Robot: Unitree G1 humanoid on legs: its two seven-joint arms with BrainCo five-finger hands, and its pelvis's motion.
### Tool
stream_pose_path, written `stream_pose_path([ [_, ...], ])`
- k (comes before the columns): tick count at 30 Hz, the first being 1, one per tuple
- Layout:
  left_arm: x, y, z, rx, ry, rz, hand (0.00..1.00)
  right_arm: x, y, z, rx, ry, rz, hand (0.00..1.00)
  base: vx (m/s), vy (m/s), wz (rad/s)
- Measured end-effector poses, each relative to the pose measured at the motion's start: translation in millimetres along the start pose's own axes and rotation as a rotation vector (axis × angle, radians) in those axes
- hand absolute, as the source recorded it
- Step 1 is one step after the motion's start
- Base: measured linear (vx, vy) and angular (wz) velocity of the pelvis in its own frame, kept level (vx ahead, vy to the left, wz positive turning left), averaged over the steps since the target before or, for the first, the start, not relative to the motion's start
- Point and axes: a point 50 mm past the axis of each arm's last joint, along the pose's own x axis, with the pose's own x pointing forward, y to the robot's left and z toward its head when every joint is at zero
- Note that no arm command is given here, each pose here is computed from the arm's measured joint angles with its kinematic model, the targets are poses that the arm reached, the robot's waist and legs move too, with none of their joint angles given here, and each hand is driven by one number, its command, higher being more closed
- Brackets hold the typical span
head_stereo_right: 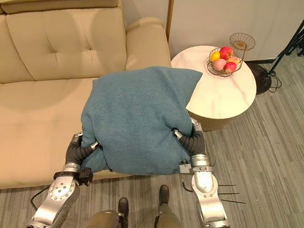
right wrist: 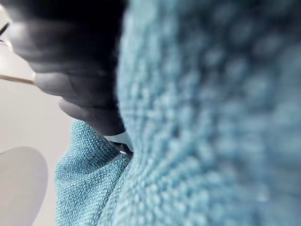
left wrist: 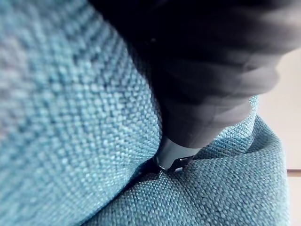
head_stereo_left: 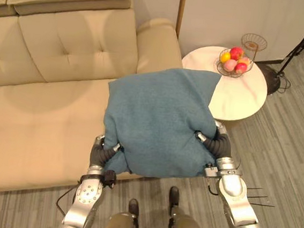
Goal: Pick up cushions and gather them together orderly.
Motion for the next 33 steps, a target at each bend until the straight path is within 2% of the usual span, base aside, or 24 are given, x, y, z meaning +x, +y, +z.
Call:
stream_pose_path([
  [13, -1.3, -15.2, 3.3, -0.058, -0.012, -0.032, 1.00, 4.3, -16.9, -10.2, -0.056, 0.047, -0.032, 1.00, -0.32, -0.206, 0.99],
  [19, -0.1, -26.4, 10.4, -0.108, -0.048, -0.077, 1.00, 5.0, -29.5, -9.5, -0.055, 0.045, -0.097, 1.00, -0.21, 0.090, 0.43],
  [33, -1.5, -16.7, 6.2, -0.043, -0.032, -0.112, 1.00, -3.9, -19.4, -17.6, 0.053, 0.089, -0.111, 1.00, -0.05, 0.123, 0.06],
])
